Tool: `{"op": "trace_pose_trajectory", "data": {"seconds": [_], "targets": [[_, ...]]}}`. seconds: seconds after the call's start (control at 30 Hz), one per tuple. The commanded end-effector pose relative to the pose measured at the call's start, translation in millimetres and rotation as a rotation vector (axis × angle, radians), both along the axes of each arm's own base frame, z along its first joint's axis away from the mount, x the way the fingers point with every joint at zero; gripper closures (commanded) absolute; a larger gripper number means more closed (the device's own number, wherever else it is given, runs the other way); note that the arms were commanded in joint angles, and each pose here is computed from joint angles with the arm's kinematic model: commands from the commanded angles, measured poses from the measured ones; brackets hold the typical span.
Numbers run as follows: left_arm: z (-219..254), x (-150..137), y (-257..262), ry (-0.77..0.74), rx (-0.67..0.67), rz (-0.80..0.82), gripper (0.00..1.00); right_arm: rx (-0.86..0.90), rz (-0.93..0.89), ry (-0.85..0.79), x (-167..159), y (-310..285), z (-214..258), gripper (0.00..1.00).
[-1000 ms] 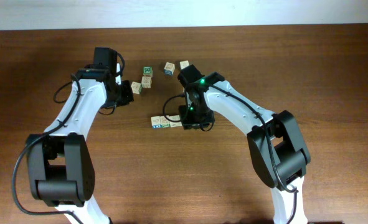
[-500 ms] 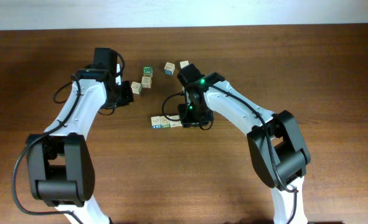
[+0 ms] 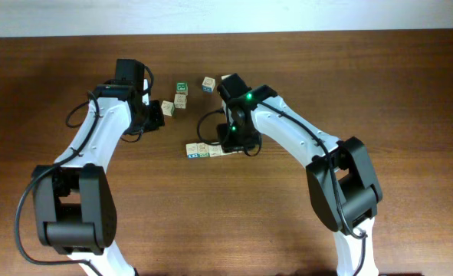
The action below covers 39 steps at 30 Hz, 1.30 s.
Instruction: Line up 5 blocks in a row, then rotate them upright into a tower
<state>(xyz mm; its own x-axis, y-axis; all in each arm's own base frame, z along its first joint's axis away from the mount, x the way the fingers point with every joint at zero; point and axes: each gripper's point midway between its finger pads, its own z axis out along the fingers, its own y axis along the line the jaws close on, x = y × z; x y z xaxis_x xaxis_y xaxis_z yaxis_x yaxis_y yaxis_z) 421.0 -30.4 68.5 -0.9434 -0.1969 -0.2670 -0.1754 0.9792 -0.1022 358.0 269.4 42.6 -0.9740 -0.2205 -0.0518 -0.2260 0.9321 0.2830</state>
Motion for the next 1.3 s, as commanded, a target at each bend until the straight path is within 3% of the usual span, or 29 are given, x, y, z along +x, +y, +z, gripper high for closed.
{"op": "trace_pose_trajectory", "data": {"seconds": [0.0, 0.23, 0.4, 0.57, 0.83, 1.27], "targets": [[0, 3, 2, -0.002, 0.003, 0.005, 0.83, 0.057, 0.018, -0.101, 16, 14, 30, 0.66], [0, 1, 2, 0.004, 0.003, 0.005, 0.82, 0.099, 0.105, -0.198, 10, 59, 35, 0.66], [0, 2, 2, 0.003, 0.003, 0.006, 0.82, 0.016, 0.11, -0.399, 31, 78, 37, 0.65], [2, 9, 28, -0.021, -0.011, 0.112, 0.78, 0.031, 0.1, -0.475, 48, 93, 27, 0.64], [2, 8, 74, -0.027, -0.023, 0.257, 0.79, 0.021, 0.082, -0.448, 49, 94, 6, 0.64], [1, 5, 74, -0.012, -0.023, 0.259, 0.8, -0.002, 0.054, -0.391, 37, 93, -7, 0.65]]}}
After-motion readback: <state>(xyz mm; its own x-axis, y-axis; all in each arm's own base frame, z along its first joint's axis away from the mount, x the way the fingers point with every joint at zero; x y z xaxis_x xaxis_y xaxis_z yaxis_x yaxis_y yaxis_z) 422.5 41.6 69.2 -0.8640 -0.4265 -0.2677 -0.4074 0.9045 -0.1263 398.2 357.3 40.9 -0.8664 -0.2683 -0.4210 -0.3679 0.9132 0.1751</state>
